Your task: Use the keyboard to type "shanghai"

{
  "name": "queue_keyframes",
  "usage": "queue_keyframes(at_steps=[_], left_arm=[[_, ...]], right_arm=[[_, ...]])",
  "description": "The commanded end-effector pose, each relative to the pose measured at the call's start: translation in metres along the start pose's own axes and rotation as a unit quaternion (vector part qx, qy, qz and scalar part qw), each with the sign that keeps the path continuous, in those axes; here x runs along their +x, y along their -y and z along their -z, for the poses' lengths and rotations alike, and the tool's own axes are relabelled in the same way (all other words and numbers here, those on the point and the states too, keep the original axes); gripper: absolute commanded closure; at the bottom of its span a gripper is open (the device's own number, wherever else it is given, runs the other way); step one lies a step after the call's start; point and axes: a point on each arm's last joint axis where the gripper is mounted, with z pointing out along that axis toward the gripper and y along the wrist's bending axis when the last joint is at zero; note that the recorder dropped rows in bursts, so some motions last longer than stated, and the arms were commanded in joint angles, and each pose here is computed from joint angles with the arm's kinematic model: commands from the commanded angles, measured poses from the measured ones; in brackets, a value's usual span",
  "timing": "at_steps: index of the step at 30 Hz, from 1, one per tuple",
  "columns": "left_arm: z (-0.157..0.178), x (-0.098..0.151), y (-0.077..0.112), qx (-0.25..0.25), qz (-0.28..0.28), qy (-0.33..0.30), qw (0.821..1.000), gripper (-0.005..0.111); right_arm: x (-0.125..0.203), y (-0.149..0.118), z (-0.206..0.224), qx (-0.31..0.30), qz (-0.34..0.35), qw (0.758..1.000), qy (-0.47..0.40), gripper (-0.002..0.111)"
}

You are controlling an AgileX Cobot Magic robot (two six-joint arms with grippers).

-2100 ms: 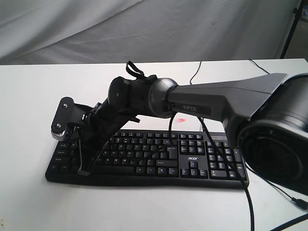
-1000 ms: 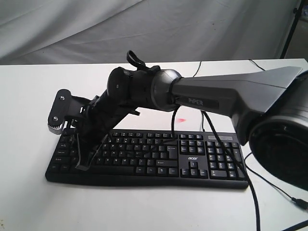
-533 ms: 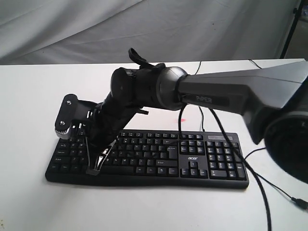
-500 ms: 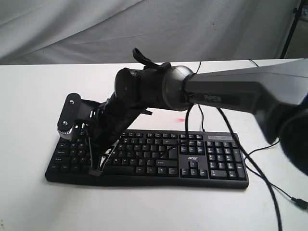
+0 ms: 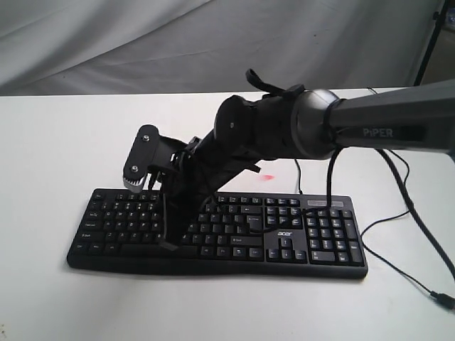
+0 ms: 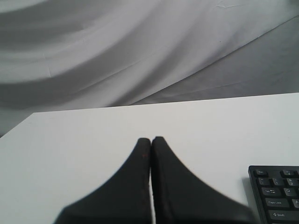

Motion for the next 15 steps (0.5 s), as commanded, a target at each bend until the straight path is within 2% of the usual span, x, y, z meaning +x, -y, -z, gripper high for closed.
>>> queue_keyframes(at_steps=[1, 15], left_arm=[[-0.001, 0.001, 0.0, 0.002, 0.001, -0.001, 1.0, 0.106], [-0.001, 0.001, 0.0, 0.002, 0.001, -0.001, 1.0, 0.106]], right_arm=[[0.007, 0.0, -0.001, -0.023, -0.002, 0.999, 0.034, 0.108], [0.019, 0.003, -0.016, -0.025, -0.013, 0.999, 0.03, 0.108]])
